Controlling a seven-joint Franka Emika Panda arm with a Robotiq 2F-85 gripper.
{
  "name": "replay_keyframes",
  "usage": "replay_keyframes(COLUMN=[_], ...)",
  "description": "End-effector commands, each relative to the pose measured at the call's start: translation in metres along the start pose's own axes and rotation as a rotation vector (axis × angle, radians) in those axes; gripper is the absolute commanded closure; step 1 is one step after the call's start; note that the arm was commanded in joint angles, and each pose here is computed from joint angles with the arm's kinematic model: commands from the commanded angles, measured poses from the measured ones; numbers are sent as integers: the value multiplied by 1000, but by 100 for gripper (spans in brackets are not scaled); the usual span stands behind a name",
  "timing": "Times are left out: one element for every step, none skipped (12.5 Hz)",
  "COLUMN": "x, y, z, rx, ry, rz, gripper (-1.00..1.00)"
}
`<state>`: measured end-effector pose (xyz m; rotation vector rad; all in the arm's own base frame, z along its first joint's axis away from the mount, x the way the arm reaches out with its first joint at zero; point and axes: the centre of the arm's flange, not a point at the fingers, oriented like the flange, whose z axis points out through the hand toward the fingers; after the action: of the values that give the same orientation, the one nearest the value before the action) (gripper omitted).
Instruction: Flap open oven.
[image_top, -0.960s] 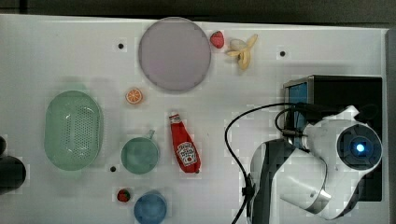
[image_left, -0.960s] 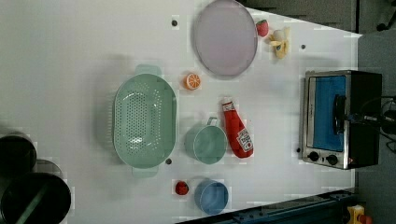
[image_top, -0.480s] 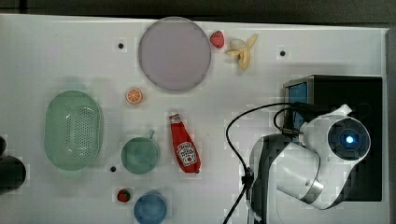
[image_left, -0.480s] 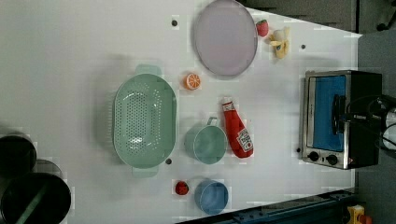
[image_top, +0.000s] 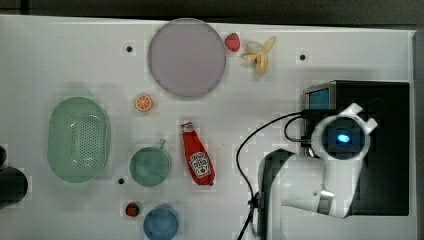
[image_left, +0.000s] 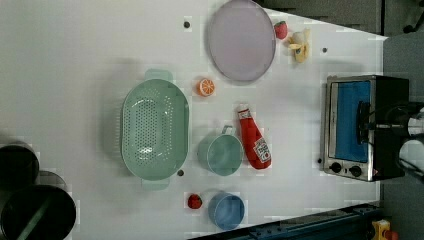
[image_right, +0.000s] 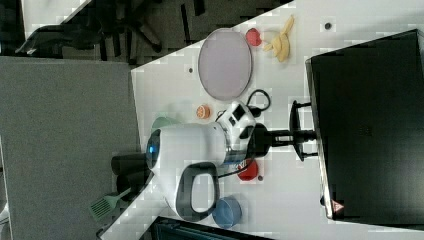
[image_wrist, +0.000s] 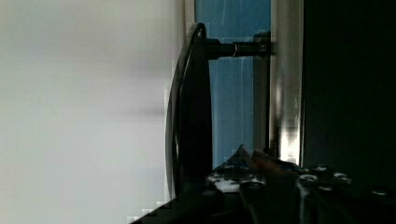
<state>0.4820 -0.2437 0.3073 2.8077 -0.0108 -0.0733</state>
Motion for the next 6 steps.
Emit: replay_keyframes(x=[15,16,17,19,21,23], y=[-51,-62,-73,-84,-97,-109], z=[-10,-10,-9,-8,-6,-4], rx=[-68,-94,-112,-122,-132,-142], ry=[-5,-16,-22,-26,-36,-42], rz=[52,62,71,70,60,66], gripper=[65,65,65,65,65,65])
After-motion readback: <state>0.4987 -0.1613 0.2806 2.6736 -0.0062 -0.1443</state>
